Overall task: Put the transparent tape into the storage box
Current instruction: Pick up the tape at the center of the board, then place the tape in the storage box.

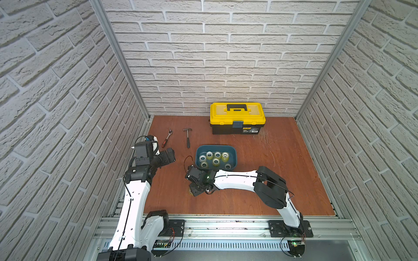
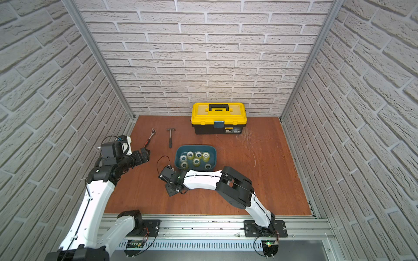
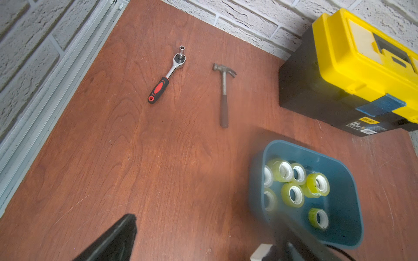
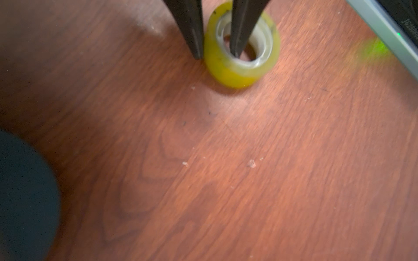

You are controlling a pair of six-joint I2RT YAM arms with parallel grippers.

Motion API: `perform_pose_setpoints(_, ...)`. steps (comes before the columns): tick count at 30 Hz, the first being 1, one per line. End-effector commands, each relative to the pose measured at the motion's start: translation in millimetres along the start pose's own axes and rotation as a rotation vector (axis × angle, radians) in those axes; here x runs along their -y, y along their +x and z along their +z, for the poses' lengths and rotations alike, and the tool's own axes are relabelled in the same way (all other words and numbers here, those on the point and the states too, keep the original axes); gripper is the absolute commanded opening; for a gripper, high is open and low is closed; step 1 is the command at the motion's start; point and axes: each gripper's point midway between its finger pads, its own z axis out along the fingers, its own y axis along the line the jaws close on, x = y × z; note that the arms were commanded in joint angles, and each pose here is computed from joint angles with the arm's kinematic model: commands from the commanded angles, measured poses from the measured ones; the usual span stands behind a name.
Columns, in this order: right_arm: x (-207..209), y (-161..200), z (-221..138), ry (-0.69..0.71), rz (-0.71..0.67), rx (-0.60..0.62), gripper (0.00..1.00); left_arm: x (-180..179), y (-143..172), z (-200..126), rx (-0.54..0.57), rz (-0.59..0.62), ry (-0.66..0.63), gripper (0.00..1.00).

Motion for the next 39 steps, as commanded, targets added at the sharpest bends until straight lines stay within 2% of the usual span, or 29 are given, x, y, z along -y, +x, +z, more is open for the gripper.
perform_pose_setpoints(1, 9, 2, -8, 0.051, -0.017, 0.011, 0.13, 2, -7, -3, 0.044, -0.001, 0.020, 0.98)
perform_pose_setpoints(5, 10, -15, -38, 0.052, -0.033, 0.076, 0.06, 2, -6, -2, 0.038, -0.003, 0.021, 0.98)
perform_pose_setpoints(10, 20, -44, -94, 0.046, -0.025, 0.182, 0.04, 8, -3, 3, 0.013, 0.001, 0.051, 0.98)
perform_pose_setpoints(14, 47, -63, -126, 0.066, 0.001, 0.236, 0.04, 14, 2, 7, -0.015, 0.022, 0.055, 0.98)
perform_pose_setpoints(18, 88, -77, -140, 0.120, 0.039, 0.255, 0.04, 19, 7, 9, -0.032, 0.053, 0.053, 0.98)
perform_pose_setpoints(23, 144, -86, -128, 0.172, 0.094, 0.205, 0.04, 25, 12, 10, -0.046, 0.099, 0.041, 0.98)
perform_pose_setpoints(27, 170, -91, -108, 0.174, 0.128, 0.165, 0.03, 28, 14, 10, -0.052, 0.114, 0.041, 0.98)
perform_pose_setpoints(32, 185, -93, -81, 0.170, 0.155, 0.123, 0.03, 28, 14, 11, -0.055, 0.120, 0.037, 0.98)
perform_pose_setpoints(39, 182, -90, -57, 0.127, 0.178, 0.088, 0.03, 28, 15, 12, -0.057, 0.124, 0.034, 0.98)
